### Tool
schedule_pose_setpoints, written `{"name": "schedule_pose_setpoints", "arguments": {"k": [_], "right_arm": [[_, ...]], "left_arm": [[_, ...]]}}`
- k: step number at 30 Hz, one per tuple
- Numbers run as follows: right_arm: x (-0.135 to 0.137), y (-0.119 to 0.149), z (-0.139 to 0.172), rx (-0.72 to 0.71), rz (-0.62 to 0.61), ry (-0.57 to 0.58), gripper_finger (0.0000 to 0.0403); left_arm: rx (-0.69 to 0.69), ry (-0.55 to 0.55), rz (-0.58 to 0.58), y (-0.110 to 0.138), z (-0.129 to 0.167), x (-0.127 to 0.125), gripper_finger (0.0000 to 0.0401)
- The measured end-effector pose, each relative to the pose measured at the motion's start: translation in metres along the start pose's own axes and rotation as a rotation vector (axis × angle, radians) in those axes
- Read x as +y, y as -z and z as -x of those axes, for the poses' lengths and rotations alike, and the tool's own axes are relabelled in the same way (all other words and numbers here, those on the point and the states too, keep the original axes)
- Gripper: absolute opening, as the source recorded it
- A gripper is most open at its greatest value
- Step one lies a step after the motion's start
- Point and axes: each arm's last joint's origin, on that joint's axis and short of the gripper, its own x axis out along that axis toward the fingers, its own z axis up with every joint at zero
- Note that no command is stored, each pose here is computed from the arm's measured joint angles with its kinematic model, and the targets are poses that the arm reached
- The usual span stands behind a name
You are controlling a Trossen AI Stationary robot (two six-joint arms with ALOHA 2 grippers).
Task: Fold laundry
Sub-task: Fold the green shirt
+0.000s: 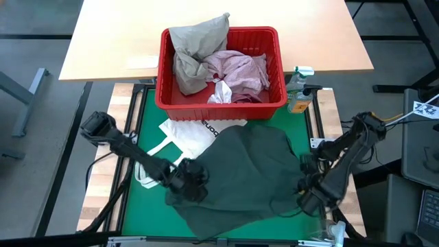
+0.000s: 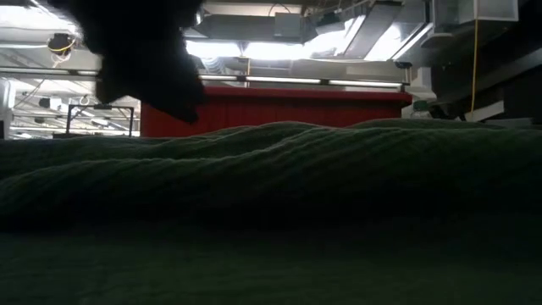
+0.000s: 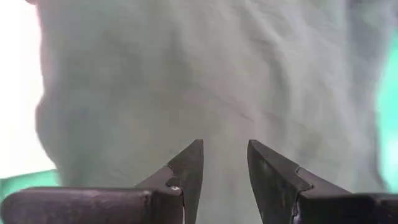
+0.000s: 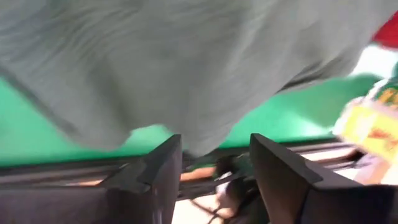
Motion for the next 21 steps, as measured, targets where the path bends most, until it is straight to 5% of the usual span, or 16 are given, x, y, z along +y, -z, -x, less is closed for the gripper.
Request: {"name": "schedule_pose_setpoints", "arguments": {"k": [10,21], "right_arm": [[-0.063,-0.025,-0.001,-0.073,-0.07,-0.004,0.019],[-0.094,-0.058,-0.009,-0.201,-0.034,-0.206,0.019]], "left_arm": [[0.061,-0.257,-0.068,-0.047,-0.029,0.055,0.0119],[0.272,-0.109,-0.137,-0.067,-0.042,0.076,0.0119]]}}
